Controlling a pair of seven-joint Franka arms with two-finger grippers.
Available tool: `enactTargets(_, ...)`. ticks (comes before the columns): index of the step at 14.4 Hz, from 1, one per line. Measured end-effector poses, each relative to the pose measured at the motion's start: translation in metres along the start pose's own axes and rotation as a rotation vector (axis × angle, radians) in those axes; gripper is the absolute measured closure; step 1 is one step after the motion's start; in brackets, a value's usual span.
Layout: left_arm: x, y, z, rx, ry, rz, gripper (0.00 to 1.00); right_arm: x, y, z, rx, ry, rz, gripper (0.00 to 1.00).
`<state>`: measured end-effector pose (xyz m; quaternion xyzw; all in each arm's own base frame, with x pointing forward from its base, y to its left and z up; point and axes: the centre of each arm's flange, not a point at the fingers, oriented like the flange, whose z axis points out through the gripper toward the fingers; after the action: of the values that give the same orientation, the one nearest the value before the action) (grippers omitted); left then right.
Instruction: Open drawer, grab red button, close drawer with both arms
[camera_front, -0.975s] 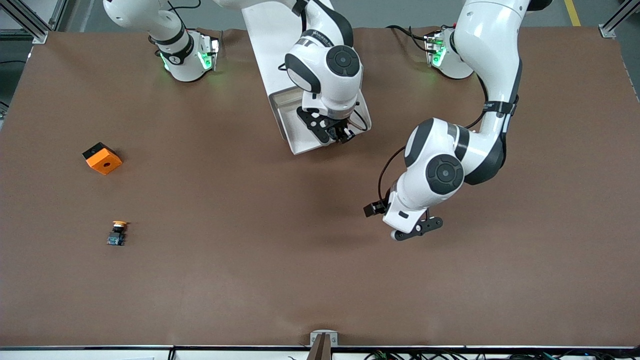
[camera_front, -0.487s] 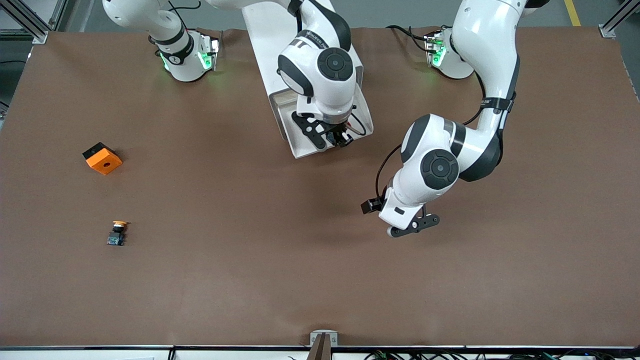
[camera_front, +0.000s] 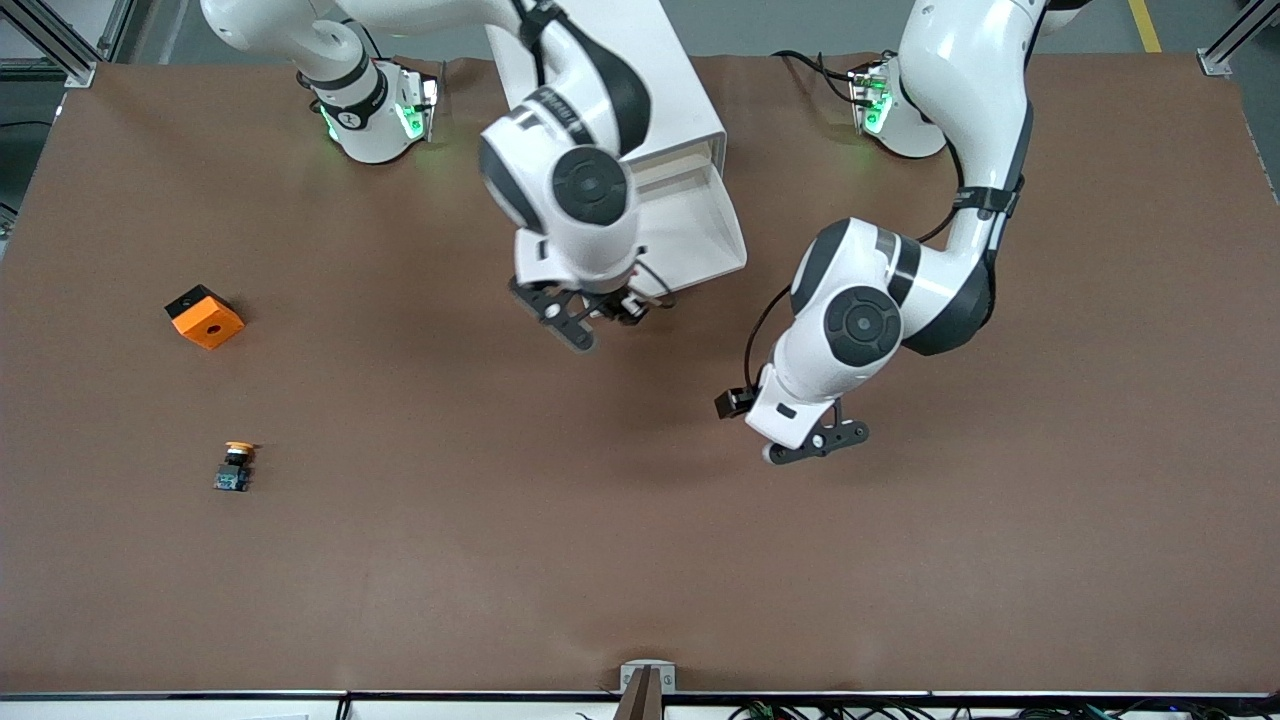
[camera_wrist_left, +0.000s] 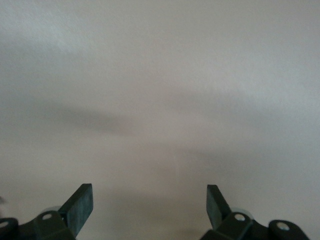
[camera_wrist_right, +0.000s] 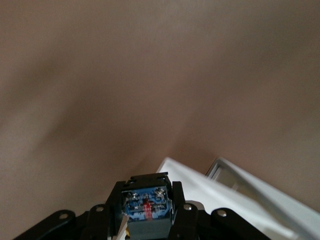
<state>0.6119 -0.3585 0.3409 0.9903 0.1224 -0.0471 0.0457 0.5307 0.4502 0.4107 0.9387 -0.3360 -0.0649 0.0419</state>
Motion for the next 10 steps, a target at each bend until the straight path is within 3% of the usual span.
enactTargets(5, -0.041, 0.010, 0.014, 0.029, -0.035, 0.046, 0.00, 0.151, 0.057, -0.027, 0.024, -0.021, -0.121, 0.58)
enactTargets(10, -0.080, 0.023, 0.030, 0.022, -0.019, 0.049, 0.00, 0.280, 0.119, -0.008, 0.090, 0.025, -0.243, 0.58)
